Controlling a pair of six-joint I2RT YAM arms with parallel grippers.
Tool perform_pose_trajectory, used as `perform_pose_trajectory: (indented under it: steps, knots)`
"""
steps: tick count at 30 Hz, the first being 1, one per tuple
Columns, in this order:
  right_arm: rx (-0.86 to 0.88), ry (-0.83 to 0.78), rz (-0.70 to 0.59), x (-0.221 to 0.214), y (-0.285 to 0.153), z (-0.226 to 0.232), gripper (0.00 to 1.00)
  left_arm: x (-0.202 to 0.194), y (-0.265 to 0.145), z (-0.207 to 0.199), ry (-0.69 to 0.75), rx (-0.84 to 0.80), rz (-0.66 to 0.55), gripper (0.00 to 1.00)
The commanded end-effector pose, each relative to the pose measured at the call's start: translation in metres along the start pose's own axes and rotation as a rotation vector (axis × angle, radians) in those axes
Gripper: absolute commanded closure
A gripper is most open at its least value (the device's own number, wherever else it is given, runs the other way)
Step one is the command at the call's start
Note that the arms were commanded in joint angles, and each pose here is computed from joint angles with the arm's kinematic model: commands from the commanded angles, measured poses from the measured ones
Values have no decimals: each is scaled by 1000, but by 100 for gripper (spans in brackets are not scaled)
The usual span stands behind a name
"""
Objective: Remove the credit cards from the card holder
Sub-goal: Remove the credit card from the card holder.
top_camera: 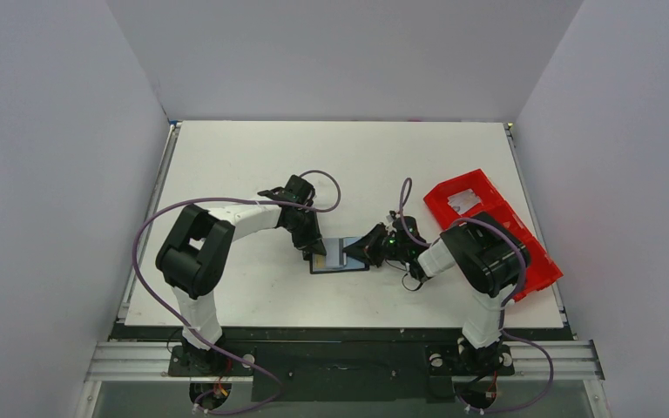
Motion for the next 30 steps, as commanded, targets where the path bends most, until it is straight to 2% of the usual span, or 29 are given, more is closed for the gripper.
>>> perform_pose_trajectory:
  steps: [1,15,23,30]
  knots:
    - [14,-28,-57,11,-2,-1,100,-2,9,22,-25,97,2,100]
    - [-29,-44,-72,15,-7,-11,100,-2,11,27,-36,121,6,100]
    - [-7,-47,-68,16,-8,-6,82,-1,10,25,-31,122,7,100]
    - [2,-45,-58,15,-8,-5,81,1,11,24,-28,119,6,100]
Point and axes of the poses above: each gripper's point midway between its finger pads, its own y axis out along the fingers, its own z axis along the line the jaws close on, x = y × z, the point moved 7 cm from there along -y, back along the fingers, and after that the axes turned 4 degrees about -y, right-handed, at the moved point
